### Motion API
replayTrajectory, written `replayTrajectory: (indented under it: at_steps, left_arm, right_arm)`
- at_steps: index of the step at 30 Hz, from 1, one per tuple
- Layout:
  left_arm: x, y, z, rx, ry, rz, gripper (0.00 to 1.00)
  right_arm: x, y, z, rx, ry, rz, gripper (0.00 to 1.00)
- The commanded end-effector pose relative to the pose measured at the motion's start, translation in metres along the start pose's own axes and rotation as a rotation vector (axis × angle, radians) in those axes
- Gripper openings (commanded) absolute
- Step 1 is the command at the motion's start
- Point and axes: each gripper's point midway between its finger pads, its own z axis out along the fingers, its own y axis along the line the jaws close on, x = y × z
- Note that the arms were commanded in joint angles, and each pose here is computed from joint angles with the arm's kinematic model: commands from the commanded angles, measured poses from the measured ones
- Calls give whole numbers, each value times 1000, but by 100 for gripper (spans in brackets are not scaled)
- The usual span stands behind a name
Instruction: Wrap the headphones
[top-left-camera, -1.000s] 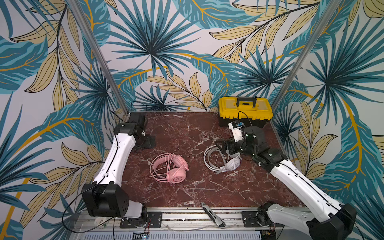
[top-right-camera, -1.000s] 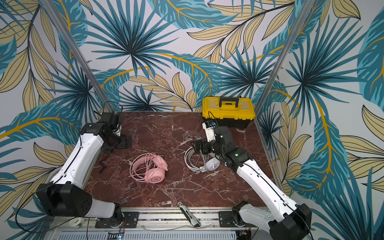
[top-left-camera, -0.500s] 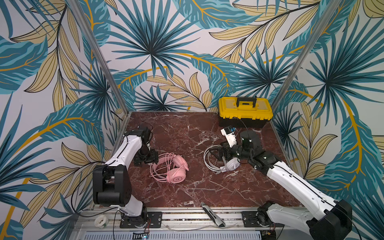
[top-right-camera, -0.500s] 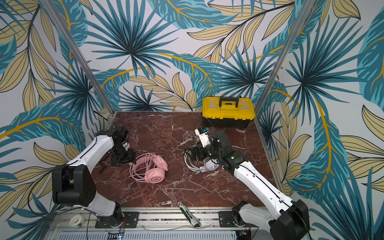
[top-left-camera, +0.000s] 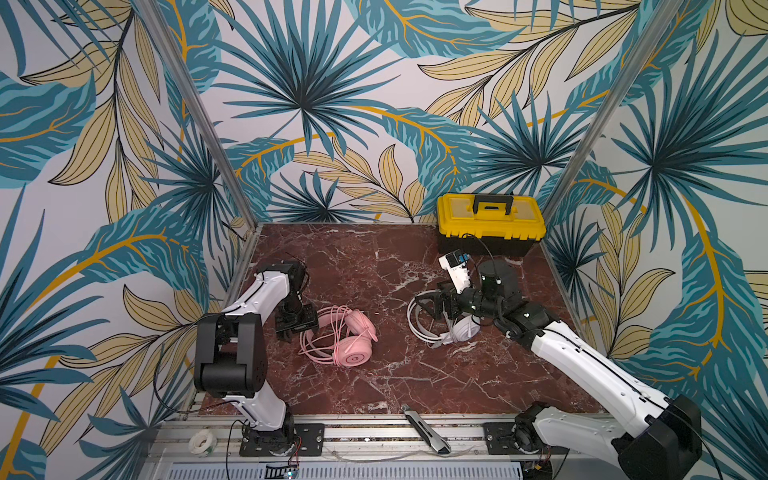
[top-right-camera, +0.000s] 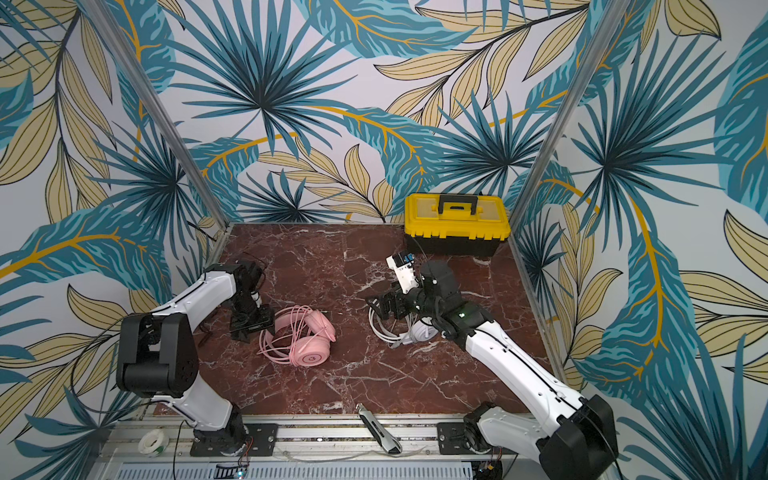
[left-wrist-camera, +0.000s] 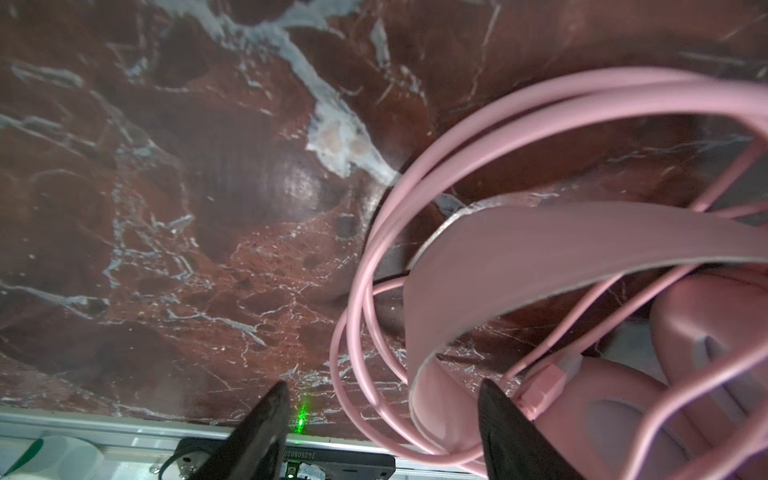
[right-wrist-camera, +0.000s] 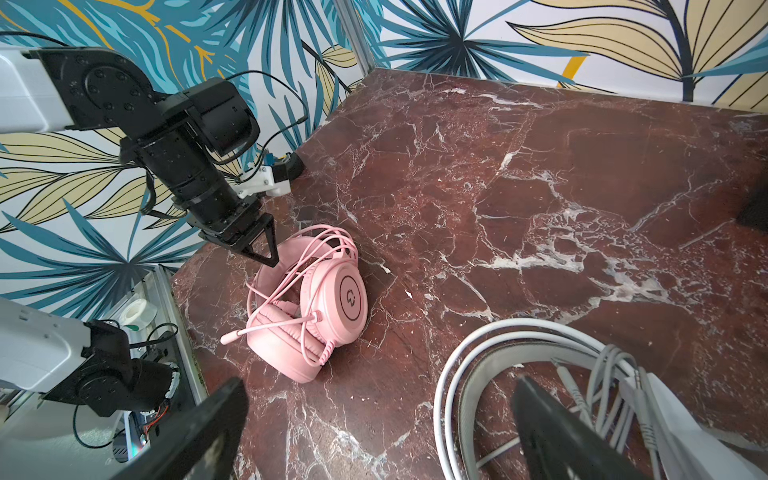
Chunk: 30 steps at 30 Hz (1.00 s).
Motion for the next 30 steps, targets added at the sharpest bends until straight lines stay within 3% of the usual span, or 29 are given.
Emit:
replayTrajectory:
  at_steps: [1,21,30]
  left_arm:
    - [-6,-2,7,24,-16,-69,69]
    - [-1,-27,45,24,33,-78,52]
    - [-6,-27,49,20,2,-121,34]
  right_arm:
    - [1,-1,5,3,-5,-18,100]
    - [0,-8,8,49,12,-19,100]
    - [13,-14,8,78,56,0,100]
